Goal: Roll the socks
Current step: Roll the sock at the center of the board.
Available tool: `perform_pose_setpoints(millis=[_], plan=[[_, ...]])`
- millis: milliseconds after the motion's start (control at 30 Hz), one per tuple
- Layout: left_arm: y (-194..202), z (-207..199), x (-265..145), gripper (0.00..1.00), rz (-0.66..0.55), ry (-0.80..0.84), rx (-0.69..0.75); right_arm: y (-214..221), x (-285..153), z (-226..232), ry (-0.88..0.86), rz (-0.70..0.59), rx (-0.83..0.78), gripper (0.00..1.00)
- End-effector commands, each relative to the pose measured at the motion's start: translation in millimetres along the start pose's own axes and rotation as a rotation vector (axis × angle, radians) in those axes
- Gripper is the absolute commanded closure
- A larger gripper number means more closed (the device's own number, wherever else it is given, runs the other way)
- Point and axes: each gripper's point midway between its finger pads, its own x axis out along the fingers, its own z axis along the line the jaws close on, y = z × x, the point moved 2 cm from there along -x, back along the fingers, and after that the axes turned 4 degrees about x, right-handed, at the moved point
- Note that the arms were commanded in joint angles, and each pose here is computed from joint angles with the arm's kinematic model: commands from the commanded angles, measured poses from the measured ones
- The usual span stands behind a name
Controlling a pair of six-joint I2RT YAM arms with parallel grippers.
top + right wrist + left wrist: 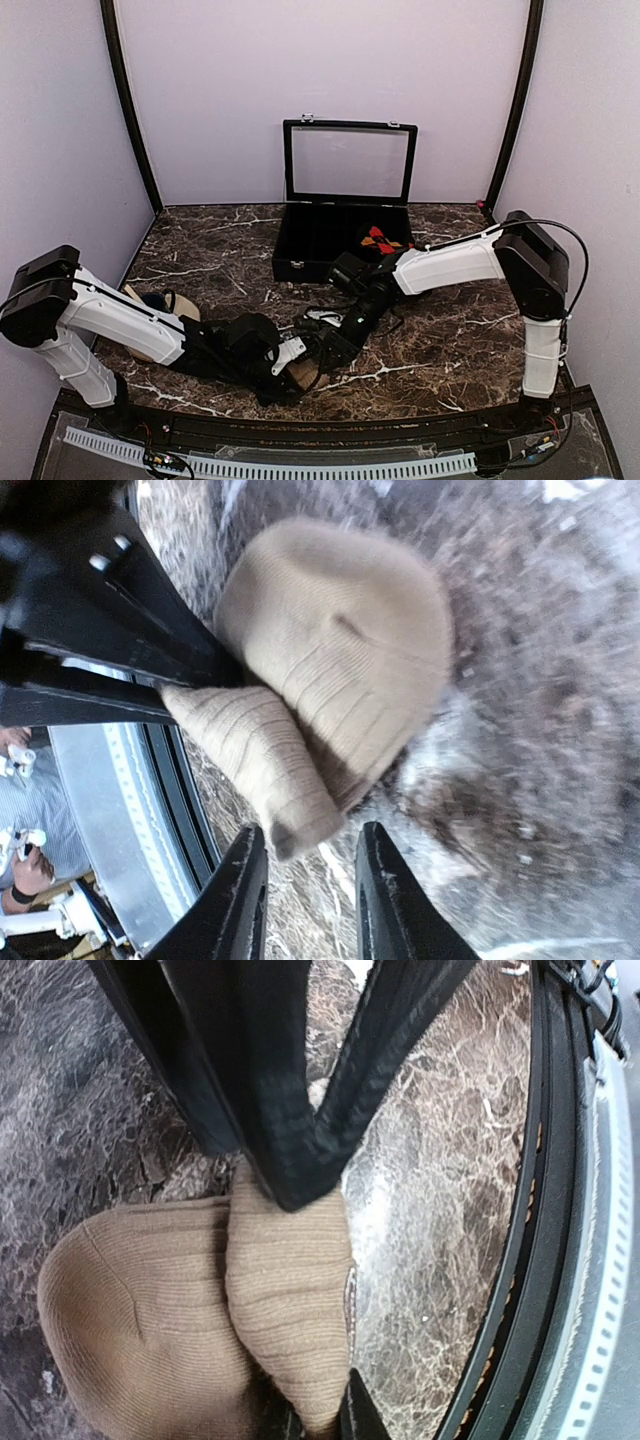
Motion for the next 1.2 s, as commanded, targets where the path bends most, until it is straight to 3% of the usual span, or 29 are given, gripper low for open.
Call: perform_pose_setpoints(millis=[0, 567, 833, 1167], plan=[[32.4, 4.0, 5.4, 1.00, 0.092, 0.051, -0.126, -15.1, -14.9, 7.0, -0.015, -0.082, -0.029, 0.71], [33.5, -6.6, 8.6, 1.00, 0.079, 0.428, -0.416, -15.8, -41.7, -13.1, 0.207, -0.239, -0.087, 0.70], [34.7, -1.7, 5.6, 1.00, 0.100, 0.539, -0.527, -7.6, -44.6, -3.8, 0.348, -0.295, -0.238, 0.70], [40.6, 2.1, 1.0, 1.00, 0.140, 0.580, -0.564, 5.4, -21.7, 32.4, 0.497, -0.345, -0.471, 0.70]])
